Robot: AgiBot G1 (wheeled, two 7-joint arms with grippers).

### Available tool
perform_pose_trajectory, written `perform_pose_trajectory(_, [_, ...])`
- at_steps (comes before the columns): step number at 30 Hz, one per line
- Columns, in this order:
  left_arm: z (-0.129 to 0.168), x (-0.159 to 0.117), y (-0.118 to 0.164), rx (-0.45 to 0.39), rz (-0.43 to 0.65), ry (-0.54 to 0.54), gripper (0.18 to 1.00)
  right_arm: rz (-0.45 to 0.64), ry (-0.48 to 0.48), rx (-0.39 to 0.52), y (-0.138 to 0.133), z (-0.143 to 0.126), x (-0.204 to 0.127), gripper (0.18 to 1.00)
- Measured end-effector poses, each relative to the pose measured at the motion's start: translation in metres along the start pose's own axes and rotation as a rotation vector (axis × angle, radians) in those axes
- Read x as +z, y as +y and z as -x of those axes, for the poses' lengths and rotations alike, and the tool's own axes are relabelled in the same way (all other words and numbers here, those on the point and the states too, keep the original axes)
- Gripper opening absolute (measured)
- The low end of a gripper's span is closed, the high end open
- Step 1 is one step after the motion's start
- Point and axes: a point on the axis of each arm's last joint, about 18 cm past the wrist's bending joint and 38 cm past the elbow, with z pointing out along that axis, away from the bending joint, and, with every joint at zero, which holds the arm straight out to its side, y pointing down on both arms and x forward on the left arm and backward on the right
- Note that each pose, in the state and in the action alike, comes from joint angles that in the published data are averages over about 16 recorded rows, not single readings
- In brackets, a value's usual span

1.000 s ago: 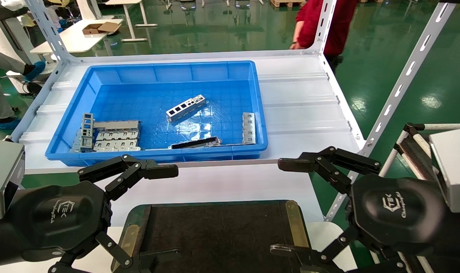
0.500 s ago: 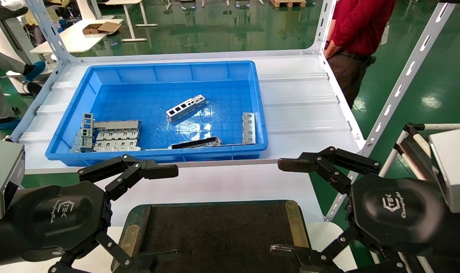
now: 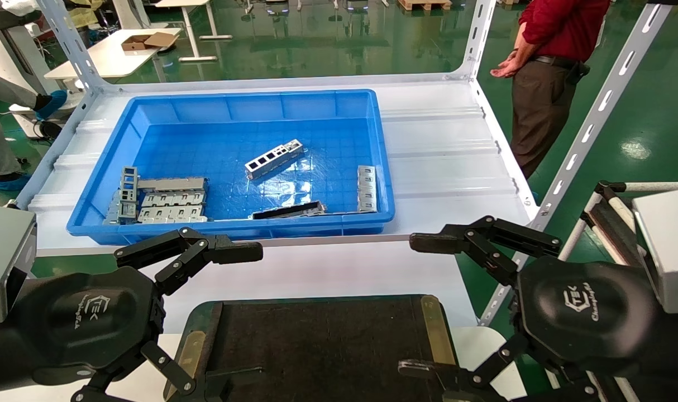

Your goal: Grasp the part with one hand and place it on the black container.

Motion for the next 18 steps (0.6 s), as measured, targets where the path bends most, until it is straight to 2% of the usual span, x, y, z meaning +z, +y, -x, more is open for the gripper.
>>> perform_pose_trajectory(18, [0.021,0.008,0.009,0.034,0.026,-0.063,1.001,0.000,0.000,0.000,0.000,0.000,0.000,1.001])
